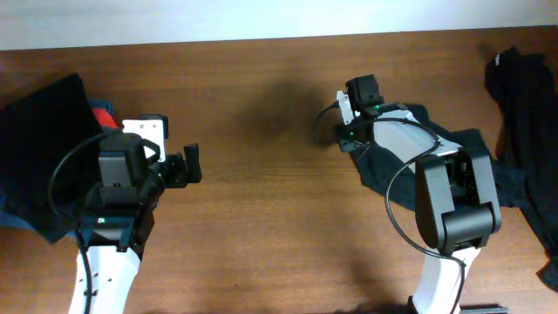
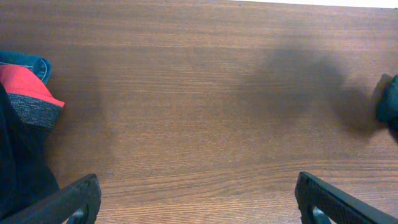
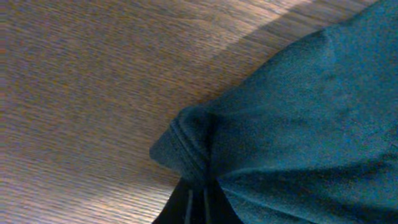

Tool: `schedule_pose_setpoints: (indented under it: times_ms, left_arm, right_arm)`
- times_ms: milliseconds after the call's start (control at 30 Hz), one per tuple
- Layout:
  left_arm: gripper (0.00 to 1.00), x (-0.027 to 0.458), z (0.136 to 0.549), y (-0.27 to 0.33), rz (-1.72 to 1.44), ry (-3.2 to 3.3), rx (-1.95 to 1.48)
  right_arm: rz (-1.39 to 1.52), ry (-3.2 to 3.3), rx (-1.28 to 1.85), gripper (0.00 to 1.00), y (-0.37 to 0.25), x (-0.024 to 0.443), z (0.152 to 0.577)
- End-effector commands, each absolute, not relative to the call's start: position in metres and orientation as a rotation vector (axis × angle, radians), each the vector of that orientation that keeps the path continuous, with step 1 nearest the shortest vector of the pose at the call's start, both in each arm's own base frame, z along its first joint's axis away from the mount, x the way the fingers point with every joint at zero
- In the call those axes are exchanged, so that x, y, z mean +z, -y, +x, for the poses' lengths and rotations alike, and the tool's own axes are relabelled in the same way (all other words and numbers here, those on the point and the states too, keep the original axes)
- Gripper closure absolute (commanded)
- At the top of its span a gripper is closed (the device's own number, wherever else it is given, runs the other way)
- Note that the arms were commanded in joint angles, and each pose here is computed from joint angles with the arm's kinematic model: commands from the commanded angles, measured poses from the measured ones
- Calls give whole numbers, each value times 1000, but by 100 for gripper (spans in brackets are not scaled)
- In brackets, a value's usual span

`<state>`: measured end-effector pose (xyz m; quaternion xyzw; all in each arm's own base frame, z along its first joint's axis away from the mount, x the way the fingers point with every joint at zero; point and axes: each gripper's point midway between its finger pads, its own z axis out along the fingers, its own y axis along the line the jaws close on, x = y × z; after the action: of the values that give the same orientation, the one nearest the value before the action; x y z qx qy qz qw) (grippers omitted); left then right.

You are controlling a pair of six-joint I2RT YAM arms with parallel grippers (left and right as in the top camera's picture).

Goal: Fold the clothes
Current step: 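Drag the black t-shirt with the right gripper to the table center, then grasp the shirt edge with the left gripper near the right gripper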

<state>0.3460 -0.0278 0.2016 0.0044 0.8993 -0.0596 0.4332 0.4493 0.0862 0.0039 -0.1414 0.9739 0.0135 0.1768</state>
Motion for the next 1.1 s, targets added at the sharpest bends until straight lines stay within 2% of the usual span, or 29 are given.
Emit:
schedule_pose_setpoints:
  times_ms: [0, 200, 367, 500, 567, 600, 633, 667, 867, 967, 1000, 1067]
  left_arm:
    - [1, 213, 351, 32, 20, -2213, -171]
    - [1, 213, 351, 32, 20, -2213, -171]
    - [1, 213, 351, 32, 20, -2213, -170]
    - [1, 213, 351, 32, 20, -2213, -170]
    - [1, 214, 351, 32, 20, -2212, -170]
    - [1, 214, 352, 32, 20, -2207, -171]
    - [1, 215, 353, 32, 21, -2203, -171]
    - [1, 217, 355, 33, 21, -2192, -171]
    - [2, 207, 393, 58, 89, -2138, -210]
    - [1, 181, 414, 90, 173, -2172, -304]
    - [1, 164, 424, 102, 200, -2210, -341]
    - [1, 142, 436, 109, 212, -2260, -355]
  right_arm:
    - [-464, -2725, 239, 96, -126, 16, 454]
    - [-632, -2554, 310, 96, -200, 82, 477]
    - [-826, -2394, 324, 96, -269, 120, 472]
    - [-829, -2435, 219, 71, -264, 113, 465]
    - [-816, -2459, 211, 68, -255, 113, 465]
    - [-801, -2473, 204, 63, -246, 115, 465]
    - [-775, -2486, 196, 56, -235, 119, 467]
    - [-732, -2499, 184, 43, -218, 128, 469]
    - [-501, -2526, 137, 36, -132, 188, 466]
    - [-411, -2624, 107, 7, -89, 201, 436]
    - [-373, -2681, 99, 1, -72, 201, 422]
    - [-332, -2747, 102, 1, -57, 197, 408]
